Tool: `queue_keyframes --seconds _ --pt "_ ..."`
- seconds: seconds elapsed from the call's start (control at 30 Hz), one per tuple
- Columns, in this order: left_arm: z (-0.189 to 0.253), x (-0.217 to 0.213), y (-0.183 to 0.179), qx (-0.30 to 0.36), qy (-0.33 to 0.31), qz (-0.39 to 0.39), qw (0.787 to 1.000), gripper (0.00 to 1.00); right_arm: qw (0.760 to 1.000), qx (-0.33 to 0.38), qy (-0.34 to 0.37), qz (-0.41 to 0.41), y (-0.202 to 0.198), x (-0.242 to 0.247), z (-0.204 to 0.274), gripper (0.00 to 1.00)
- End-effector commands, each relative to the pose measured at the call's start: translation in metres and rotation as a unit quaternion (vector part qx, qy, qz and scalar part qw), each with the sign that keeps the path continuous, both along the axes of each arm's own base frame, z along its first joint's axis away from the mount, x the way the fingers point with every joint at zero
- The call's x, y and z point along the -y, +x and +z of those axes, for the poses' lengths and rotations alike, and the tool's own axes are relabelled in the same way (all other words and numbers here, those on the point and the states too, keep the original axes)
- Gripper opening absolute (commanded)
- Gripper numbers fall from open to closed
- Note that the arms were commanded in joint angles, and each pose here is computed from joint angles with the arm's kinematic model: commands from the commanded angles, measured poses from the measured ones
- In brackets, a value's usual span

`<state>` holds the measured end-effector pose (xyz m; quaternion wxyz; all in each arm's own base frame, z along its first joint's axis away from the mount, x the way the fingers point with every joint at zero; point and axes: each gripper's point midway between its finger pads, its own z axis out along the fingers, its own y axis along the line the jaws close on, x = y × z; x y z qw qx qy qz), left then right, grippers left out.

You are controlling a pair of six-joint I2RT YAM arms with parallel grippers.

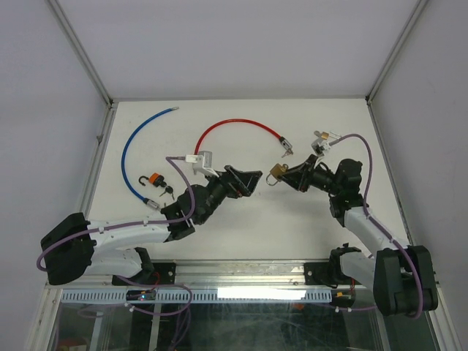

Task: Lock with the key
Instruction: Pick up the lock from the center of the board.

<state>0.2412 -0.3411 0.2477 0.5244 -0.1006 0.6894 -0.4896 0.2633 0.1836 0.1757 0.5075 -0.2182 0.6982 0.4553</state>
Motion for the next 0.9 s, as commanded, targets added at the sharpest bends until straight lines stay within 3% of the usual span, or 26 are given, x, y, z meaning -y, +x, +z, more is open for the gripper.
queue_keyframes --seconds 0.0,0.27,0.43,0.57,0.67,0.87 --pt "0.032 -0.016 -0.016 0.150 0.053 -0.035 0.987 0.99 0.993 0.091 -0.022 0.076 -0.010 -0.006 0.039 0.00" --pt "0.010 -0.029 -0.035 0.202 0.133 -0.129 0.962 0.99 0.983 0.090 -0.052 0.153 -0.027 -0.010 0.033 0.00" --pt "0.003 -0.029 -0.053 0.212 0.094 -0.224 0.947 0.99 0.975 0.086 -0.051 0.201 -0.042 -0.012 0.035 0.00" --pt "0.004 -0.024 -0.077 0.260 0.074 -0.285 0.920 0.99 0.968 0.089 -0.048 0.227 -0.051 -0.013 0.037 0.00" --pt "0.002 -0.024 -0.089 0.288 0.058 -0.304 0.906 0.97 0.966 0.095 -0.047 0.236 -0.055 -0.013 0.038 0.00" --pt "-0.004 -0.024 -0.096 0.289 0.056 -0.321 0.900 0.99 0.963 0.101 -0.048 0.246 -0.061 -0.012 0.039 0.00"
